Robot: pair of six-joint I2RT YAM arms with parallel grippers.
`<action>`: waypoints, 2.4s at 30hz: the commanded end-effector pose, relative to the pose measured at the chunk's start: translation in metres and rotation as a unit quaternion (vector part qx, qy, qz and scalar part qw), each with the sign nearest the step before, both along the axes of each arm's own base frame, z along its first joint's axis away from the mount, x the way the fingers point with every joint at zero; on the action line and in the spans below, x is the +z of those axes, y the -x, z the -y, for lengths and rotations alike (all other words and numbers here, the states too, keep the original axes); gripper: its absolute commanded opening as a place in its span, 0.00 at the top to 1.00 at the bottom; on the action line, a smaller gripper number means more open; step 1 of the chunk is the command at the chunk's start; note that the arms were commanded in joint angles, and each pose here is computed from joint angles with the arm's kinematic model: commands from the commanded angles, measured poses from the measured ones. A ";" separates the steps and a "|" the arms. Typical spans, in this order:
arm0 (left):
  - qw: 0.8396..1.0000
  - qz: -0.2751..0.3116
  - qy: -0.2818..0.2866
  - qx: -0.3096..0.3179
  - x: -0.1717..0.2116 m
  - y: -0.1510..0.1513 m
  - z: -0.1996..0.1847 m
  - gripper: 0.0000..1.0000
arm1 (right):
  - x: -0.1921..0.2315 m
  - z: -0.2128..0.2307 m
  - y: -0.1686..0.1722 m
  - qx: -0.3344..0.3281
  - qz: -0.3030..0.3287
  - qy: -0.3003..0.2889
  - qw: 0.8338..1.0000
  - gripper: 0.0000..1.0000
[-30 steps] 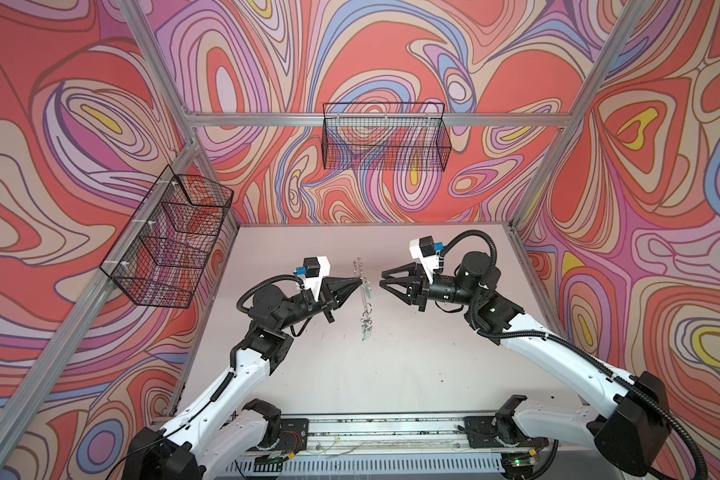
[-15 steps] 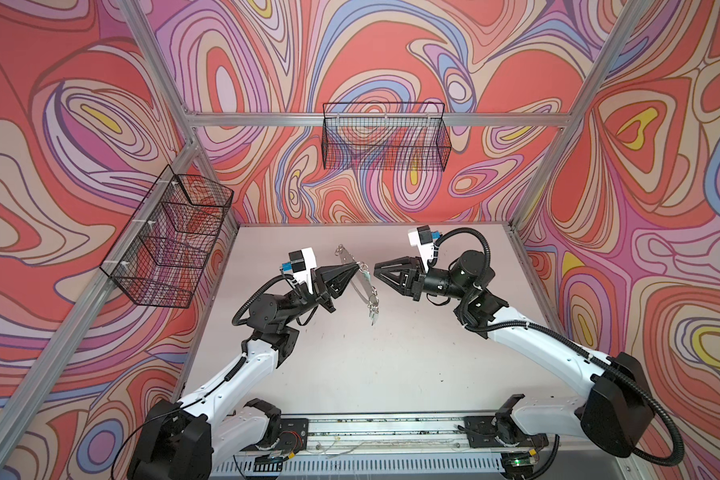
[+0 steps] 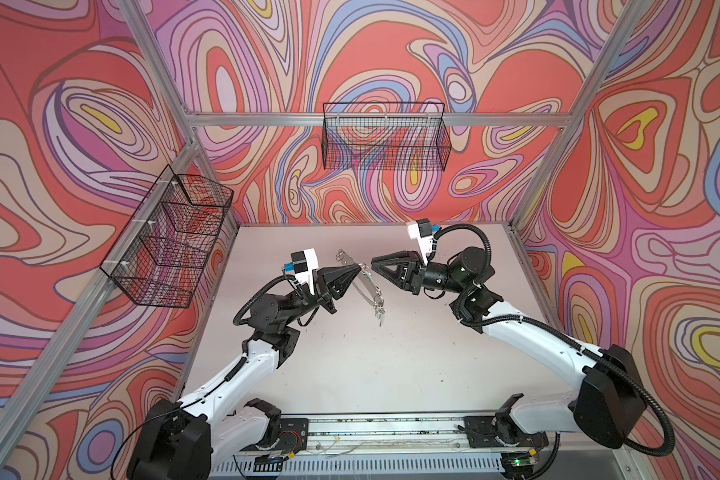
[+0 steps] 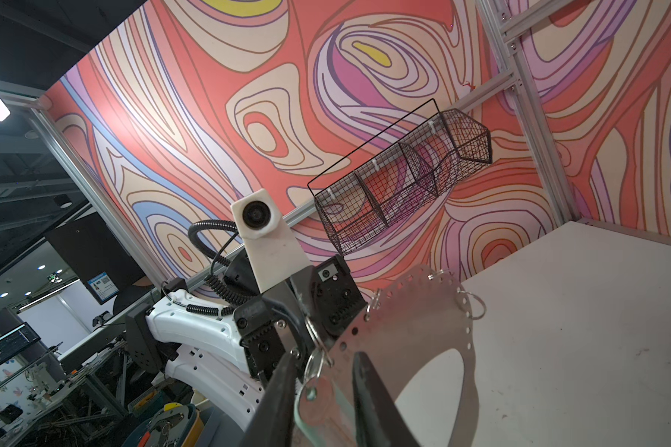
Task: Put the keys on the keyring
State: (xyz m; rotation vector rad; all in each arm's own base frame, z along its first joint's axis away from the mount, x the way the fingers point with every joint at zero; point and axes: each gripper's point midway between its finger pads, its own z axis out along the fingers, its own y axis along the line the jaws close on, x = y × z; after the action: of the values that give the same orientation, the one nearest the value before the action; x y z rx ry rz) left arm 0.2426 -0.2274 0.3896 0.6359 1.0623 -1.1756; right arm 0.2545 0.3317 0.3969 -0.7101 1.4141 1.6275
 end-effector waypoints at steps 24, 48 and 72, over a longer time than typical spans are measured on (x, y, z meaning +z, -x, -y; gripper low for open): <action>0.999 0.042 0.011 -0.010 0.020 0.014 -0.001 1.00 | -0.012 -0.012 0.002 0.027 0.001 0.028 0.999 1.00; 0.998 0.046 0.035 -0.021 0.021 0.023 0.008 1.00 | -0.035 -0.010 -0.001 -0.014 0.005 0.073 0.997 0.97; 0.998 0.029 0.041 -0.030 0.020 0.020 0.010 1.00 | -0.003 -0.003 0.014 -0.065 0.123 0.049 0.989 0.77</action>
State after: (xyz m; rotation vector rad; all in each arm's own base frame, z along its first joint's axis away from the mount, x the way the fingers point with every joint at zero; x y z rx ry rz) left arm 0.2338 -0.2417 0.3916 0.6281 1.0432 -1.2431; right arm 0.2415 0.3334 0.3850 -0.8087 1.3788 1.3497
